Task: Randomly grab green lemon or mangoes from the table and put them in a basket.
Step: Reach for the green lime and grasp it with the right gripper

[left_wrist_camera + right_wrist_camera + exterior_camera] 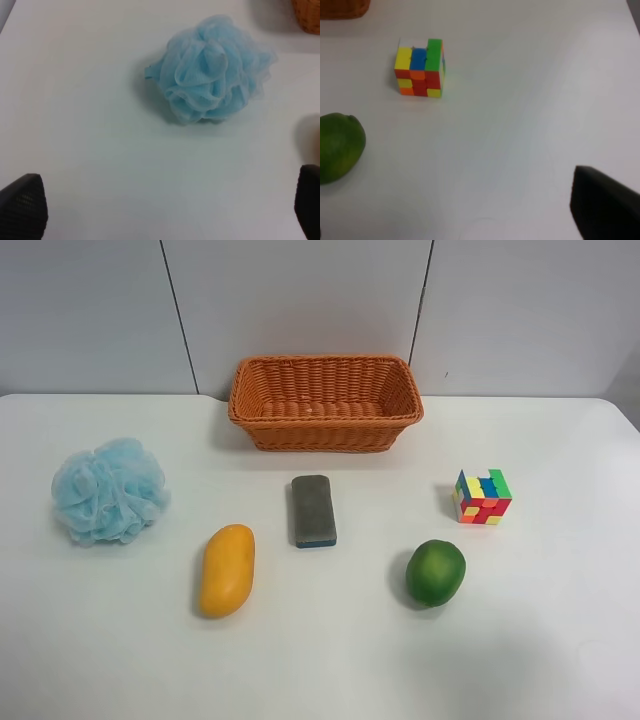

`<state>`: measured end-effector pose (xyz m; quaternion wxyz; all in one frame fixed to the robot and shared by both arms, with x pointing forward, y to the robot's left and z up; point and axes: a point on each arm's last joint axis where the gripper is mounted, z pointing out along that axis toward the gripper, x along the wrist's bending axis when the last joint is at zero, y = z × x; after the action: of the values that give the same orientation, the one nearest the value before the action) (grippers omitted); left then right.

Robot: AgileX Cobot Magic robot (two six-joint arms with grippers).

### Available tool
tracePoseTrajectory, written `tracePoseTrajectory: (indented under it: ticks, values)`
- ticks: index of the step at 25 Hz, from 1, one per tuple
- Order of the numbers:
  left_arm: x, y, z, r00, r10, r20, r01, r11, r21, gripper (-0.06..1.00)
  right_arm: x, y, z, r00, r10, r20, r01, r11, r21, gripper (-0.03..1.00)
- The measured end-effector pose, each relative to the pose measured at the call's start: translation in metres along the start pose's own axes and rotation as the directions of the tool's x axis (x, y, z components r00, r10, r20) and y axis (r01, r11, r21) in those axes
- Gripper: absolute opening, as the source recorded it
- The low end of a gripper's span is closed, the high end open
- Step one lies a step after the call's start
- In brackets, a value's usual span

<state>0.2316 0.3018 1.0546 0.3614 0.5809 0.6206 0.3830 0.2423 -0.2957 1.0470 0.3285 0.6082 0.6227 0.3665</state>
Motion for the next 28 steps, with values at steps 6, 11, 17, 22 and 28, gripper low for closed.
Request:
tracePoseTrajectory:
  ticks: [6,11,17,22,28]
  values:
    - [0.0,0.0,0.0,1.0,0.0,0.0,0.0,1.0,0.0,0.99,0.005,0.046,-0.009,0.999,0.015,-0.038,-0.013,0.999,0.05,0.99]
    - [0.0,0.0,0.0,1.0,0.0,0.0,0.0,1.0,0.0,0.99,0.011,0.104,0.01,0.991,0.105,-0.077,-0.087,0.975,0.207,0.99]
    - [0.0,0.0,0.0,1.0,0.0,0.0,0.0,1.0,0.0,0.99,0.015,0.143,0.049,0.982,0.165,-0.095,-0.127,0.941,0.314,0.99]
    - [0.0,0.0,0.0,1.0,0.0,0.0,0.0,1.0,0.0,0.99,0.025,0.162,0.085,0.98,0.161,-0.12,-0.103,0.915,0.391,0.99]
    - [0.0,0.0,0.0,1.0,0.0,0.0,0.0,1.0,0.0,0.99,0.074,0.192,0.132,0.978,0.071,-0.194,0.02,0.902,0.432,0.99]
